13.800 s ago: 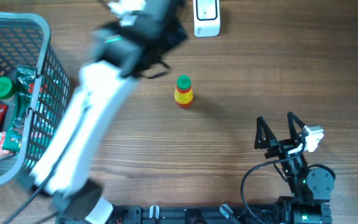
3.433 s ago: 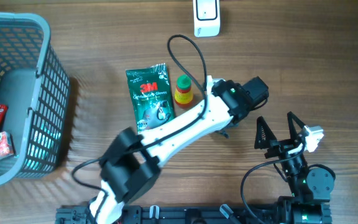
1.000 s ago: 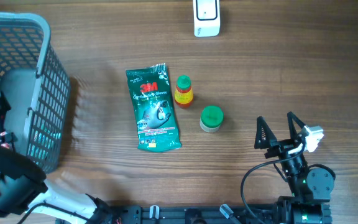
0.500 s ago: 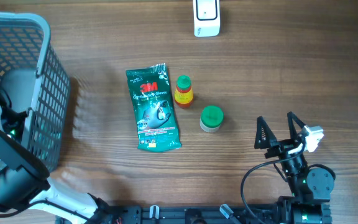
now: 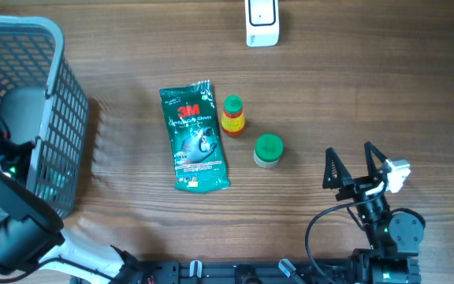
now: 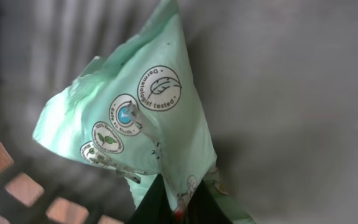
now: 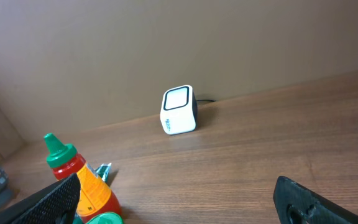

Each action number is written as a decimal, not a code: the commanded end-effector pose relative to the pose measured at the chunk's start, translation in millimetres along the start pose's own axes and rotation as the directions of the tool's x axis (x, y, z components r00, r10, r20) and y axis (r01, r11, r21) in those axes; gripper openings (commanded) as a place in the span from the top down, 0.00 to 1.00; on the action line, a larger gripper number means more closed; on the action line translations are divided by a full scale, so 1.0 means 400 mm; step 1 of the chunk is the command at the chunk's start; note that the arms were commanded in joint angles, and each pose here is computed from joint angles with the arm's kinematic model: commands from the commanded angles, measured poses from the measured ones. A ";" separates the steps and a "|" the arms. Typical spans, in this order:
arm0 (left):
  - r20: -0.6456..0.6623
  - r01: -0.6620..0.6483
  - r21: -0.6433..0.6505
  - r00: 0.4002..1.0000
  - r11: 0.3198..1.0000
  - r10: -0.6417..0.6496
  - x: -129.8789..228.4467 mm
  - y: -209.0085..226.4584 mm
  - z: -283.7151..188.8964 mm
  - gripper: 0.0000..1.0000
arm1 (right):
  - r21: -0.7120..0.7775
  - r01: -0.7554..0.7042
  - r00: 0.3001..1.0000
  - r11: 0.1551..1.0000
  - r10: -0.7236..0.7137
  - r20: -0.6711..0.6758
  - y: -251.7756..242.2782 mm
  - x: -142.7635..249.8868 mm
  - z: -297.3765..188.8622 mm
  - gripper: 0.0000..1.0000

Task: Scan the item barcode
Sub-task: 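Reach the left gripper into the basket and grasp the white tissue pack, then carry the tissue pack out and drop it beside the jar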

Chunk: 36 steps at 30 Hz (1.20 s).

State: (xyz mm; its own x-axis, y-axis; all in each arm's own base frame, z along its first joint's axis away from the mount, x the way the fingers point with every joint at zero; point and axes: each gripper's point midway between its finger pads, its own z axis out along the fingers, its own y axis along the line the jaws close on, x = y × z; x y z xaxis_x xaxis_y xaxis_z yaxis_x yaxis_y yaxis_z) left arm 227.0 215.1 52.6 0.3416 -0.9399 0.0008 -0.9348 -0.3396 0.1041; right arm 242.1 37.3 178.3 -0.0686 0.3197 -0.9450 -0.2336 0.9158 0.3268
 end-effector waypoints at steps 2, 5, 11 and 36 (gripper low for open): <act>0.022 -0.057 0.290 0.998 0.955 0.053 -0.013 -0.093 -0.290 0.96 | 0.006 -0.004 1.000 1.000 0.004 0.011 -0.001 -0.005 -0.001 0.00; 0.074 -0.100 0.451 0.994 0.887 0.074 0.001 -0.098 -0.470 0.96 | 0.006 -0.004 1.000 1.000 0.004 0.011 -0.001 -0.005 -0.001 0.00; 0.201 -0.268 0.728 0.963 0.631 0.176 0.164 -0.011 -0.782 0.96 | 0.006 -0.004 1.000 1.000 0.004 0.011 -0.001 -0.005 -0.001 0.00; 0.312 -0.902 0.338 0.377 0.269 0.872 0.967 0.304 -0.150 0.96 | 0.006 -0.004 1.000 1.000 0.004 0.011 -0.001 -0.005 -0.001 0.00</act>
State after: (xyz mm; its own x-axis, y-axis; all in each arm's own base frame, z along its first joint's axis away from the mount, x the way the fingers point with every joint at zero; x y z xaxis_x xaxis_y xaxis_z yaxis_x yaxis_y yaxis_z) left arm 254.1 -177.3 167.1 -0.7266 -0.6587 -0.1952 -0.5925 0.7446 -0.3073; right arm 242.1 37.4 178.2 -0.0691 0.3197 -0.9450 -0.2338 0.9157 0.3269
